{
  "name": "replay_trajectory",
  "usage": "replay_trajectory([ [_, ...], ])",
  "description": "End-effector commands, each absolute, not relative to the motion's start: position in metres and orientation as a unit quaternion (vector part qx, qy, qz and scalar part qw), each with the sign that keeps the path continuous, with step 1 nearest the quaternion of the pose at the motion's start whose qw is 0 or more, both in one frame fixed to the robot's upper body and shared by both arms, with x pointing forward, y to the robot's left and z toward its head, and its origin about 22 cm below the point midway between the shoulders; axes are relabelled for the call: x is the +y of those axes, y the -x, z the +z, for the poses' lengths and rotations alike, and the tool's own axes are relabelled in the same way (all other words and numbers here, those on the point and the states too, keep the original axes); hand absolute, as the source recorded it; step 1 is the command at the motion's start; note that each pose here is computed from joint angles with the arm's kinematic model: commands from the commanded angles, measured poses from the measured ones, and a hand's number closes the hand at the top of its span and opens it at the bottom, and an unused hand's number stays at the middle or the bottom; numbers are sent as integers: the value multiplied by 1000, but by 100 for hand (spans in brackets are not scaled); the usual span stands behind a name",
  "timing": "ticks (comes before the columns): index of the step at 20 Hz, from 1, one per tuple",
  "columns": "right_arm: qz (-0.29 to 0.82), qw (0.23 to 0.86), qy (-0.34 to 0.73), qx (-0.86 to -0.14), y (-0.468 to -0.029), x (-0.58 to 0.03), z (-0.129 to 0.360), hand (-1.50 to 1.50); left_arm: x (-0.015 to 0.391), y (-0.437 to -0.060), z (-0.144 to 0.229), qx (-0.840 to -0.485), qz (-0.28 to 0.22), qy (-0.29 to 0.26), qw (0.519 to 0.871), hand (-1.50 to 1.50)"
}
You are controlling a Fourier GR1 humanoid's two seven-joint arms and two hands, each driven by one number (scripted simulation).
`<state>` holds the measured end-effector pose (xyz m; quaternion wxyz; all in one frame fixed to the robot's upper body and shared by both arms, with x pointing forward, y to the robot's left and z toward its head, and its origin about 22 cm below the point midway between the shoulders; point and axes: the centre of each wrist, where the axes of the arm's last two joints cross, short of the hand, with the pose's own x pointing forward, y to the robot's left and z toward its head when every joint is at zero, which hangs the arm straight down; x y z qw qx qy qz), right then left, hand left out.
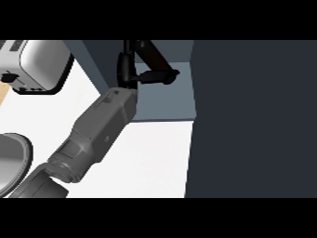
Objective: Pick up the wine, place it into the cabinet and close the cabinet
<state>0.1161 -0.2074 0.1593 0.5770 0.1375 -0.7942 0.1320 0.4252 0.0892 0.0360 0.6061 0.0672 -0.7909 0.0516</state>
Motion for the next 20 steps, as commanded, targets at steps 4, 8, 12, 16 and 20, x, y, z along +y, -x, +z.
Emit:
replay_trajectory([
  [4,121,551,-150,-812,-82,-218,193,-150,88,-417,38,-800,54,-23,596,-150],
  [8,110,562,-144,-807,-82,-217,190,-150,83,-402,35,-811,60,3,582,-150],
  [12,114,553,-147,-812,-82,-218,195,-150,72,-388,37,-807,59,15,587,-150],
  [16,111,560,-142,-808,-78,-211,193,-150,79,-359,29,-804,61,44,590,-150],
  [20,109,557,-140,-812,-76,-216,191,-150,63,-329,38,-804,66,66,588,-150],
])
